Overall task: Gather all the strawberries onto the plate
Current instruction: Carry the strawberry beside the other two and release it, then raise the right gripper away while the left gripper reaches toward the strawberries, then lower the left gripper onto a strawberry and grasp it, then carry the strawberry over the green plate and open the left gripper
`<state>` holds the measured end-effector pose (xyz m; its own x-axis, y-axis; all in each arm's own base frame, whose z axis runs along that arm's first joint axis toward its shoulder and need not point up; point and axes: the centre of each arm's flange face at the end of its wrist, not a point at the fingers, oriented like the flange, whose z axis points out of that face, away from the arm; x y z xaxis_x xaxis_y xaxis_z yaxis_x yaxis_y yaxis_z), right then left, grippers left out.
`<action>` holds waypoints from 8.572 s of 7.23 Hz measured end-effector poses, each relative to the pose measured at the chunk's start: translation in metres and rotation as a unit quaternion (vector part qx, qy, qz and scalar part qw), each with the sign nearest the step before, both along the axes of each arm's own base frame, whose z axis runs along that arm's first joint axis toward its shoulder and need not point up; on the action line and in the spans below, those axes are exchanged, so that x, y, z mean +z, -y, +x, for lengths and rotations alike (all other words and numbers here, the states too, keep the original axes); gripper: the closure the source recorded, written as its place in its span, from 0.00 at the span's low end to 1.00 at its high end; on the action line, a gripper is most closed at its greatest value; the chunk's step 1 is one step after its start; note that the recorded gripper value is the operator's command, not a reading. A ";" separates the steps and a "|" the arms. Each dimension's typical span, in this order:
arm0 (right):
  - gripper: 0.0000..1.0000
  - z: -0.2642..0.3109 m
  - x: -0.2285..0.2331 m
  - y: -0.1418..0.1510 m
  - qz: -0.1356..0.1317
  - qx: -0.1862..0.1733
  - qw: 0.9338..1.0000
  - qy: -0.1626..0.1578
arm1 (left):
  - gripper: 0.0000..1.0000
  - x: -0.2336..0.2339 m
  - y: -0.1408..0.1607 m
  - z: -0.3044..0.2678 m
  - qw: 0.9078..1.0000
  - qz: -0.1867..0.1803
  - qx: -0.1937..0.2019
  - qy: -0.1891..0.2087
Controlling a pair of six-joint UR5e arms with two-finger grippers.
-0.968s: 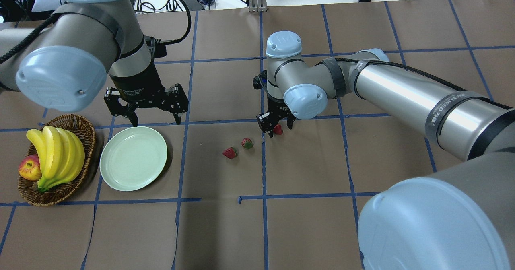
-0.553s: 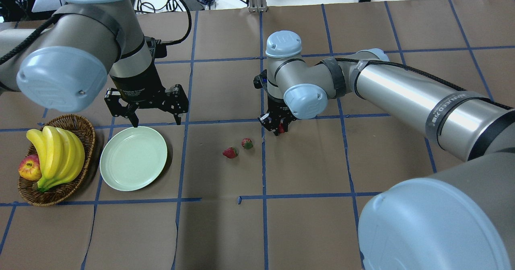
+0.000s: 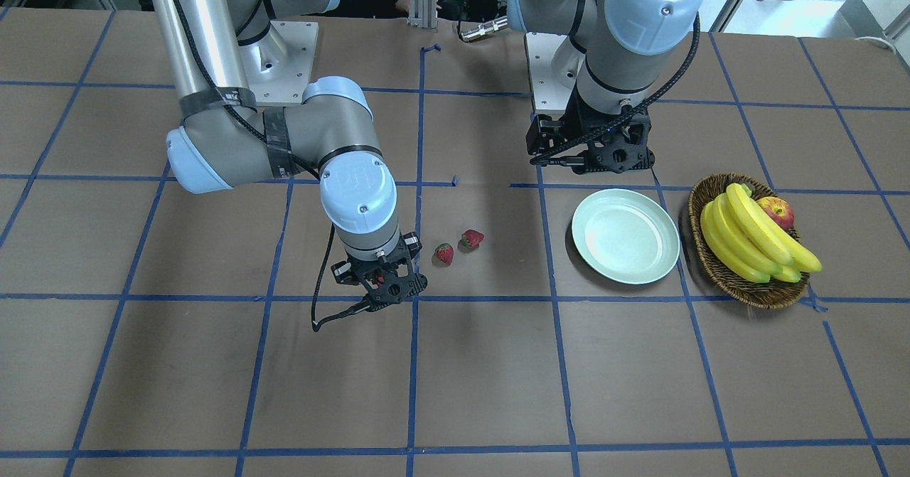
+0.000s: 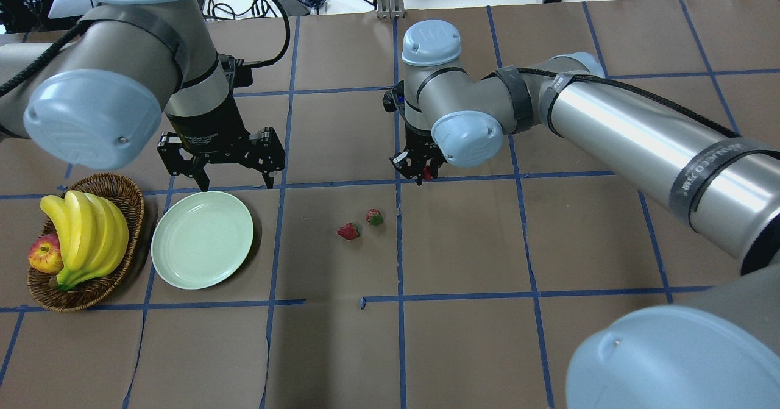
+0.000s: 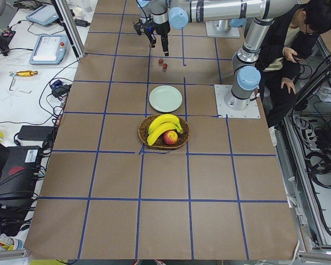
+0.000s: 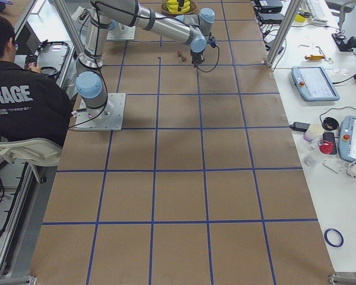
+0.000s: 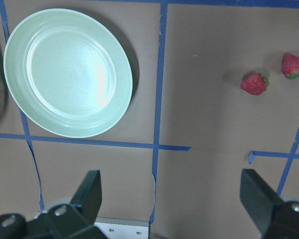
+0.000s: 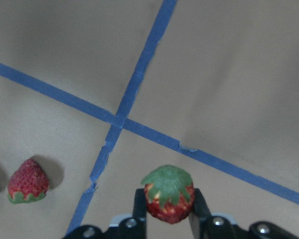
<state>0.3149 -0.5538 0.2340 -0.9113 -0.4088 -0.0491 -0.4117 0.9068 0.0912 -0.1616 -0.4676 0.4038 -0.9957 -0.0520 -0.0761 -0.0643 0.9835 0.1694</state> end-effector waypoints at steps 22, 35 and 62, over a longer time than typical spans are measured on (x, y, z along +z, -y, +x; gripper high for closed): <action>0.00 0.115 0.039 -0.027 -0.001 -0.041 0.999 0.022 | 0.00 0.001 0.017 0.059 1.000 -0.001 0.015 0.024; 0.00 -0.155 0.212 -0.019 0.023 -0.113 0.992 -0.044 | 0.00 -0.143 0.082 -0.092 0.988 -0.093 0.118 -0.029; 0.00 -0.157 0.172 -0.027 0.055 -0.120 0.990 -0.042 | 1.00 -0.191 0.078 0.116 0.993 0.103 -0.043 0.048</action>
<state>0.1577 -0.5265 0.4064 -0.9844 -0.1762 -0.0012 -0.1721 0.9603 0.2197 -0.0458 -0.5459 0.2124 -0.9834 0.0603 -0.1712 -0.0065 0.9309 0.3652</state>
